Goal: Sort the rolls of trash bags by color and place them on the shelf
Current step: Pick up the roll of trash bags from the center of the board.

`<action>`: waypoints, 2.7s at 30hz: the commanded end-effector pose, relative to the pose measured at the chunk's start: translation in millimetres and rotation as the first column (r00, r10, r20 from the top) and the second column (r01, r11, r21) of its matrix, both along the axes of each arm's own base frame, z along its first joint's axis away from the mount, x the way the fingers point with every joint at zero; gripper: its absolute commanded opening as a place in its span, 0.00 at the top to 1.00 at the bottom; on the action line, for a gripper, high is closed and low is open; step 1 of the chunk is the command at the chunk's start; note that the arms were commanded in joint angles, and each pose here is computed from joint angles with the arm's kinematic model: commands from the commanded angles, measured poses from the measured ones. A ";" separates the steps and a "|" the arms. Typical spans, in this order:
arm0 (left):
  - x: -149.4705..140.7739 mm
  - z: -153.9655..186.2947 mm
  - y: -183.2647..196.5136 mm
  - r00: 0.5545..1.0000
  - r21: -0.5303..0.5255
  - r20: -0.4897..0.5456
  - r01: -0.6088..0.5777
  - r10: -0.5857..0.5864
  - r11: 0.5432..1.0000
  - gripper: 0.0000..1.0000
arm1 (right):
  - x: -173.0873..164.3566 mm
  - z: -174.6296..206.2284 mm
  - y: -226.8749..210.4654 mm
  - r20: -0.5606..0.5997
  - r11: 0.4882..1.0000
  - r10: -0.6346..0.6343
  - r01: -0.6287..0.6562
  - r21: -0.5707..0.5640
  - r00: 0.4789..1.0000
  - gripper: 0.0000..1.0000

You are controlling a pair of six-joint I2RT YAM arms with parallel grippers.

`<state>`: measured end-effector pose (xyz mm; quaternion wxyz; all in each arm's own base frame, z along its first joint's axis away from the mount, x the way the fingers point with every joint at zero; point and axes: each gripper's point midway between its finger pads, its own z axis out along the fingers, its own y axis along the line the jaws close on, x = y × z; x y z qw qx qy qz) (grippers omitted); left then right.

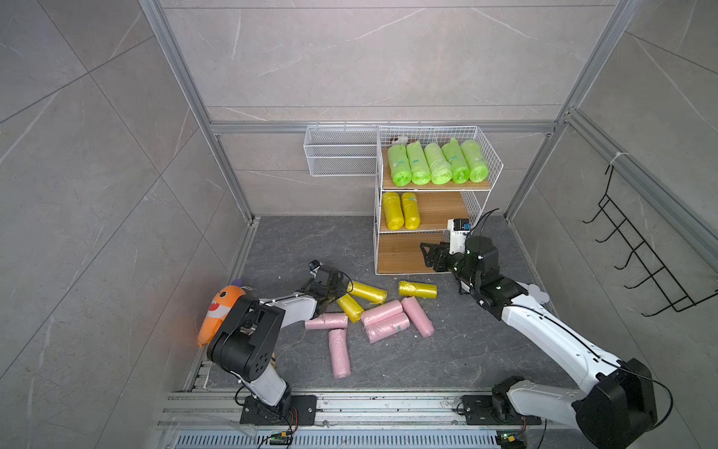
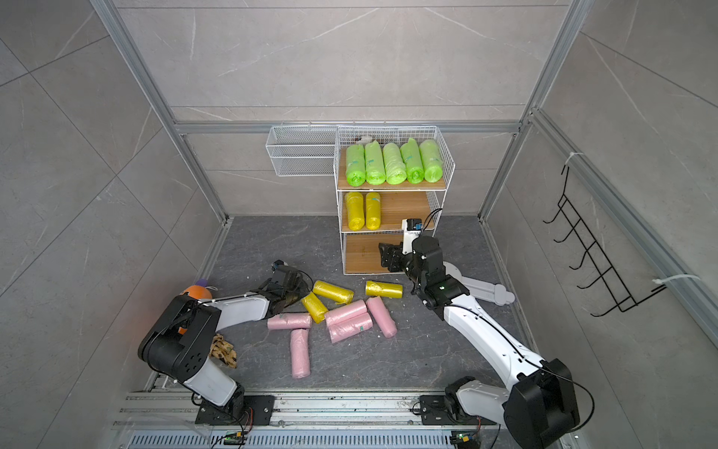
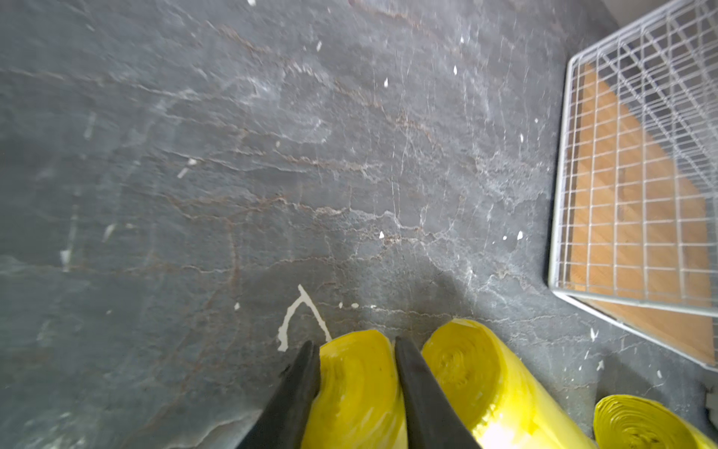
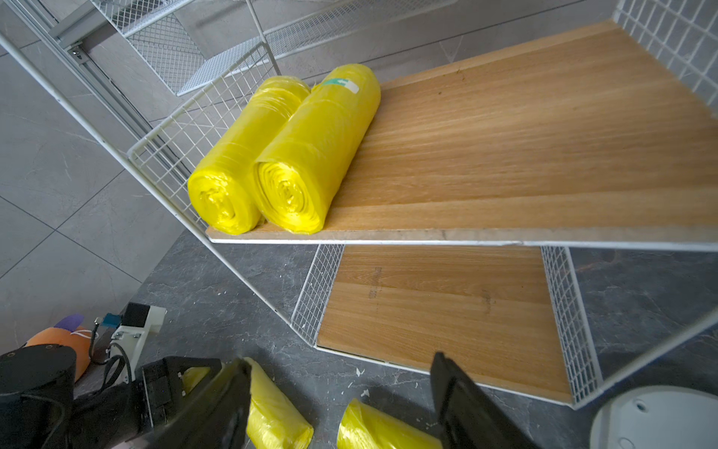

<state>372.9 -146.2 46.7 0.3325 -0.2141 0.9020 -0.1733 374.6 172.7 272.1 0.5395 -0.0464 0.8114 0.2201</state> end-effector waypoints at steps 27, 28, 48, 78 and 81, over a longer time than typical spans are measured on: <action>-4.9 216.4 -37.6 0.922 -0.637 0.327 0.053 0.207 0.769 0.72 | -89.1 -40.0 182.4 -0.066 0.878 0.447 -0.424 0.221 0.892 0.08; -6.4 218.8 -39.4 0.921 -0.645 0.330 0.059 0.208 0.762 0.72 | -87.2 -43.7 182.8 -0.072 0.885 0.438 -0.415 0.213 0.896 0.08; -13.3 225.3 -51.0 0.922 -0.691 0.330 0.089 0.203 0.718 0.72 | -72.0 -32.8 195.8 -0.025 0.887 0.417 -0.401 0.228 0.909 0.40; -13.8 258.8 -31.6 0.851 -0.274 0.524 0.151 0.016 0.950 0.17 | -92.1 45.3 55.2 -0.038 0.977 0.210 -0.211 -0.009 0.977 0.68; -14.1 265.7 -40.2 0.840 -0.240 0.540 0.207 -0.047 0.949 0.17 | -89.3 65.3 31.4 -0.011 0.989 0.135 -0.135 -0.057 0.991 0.68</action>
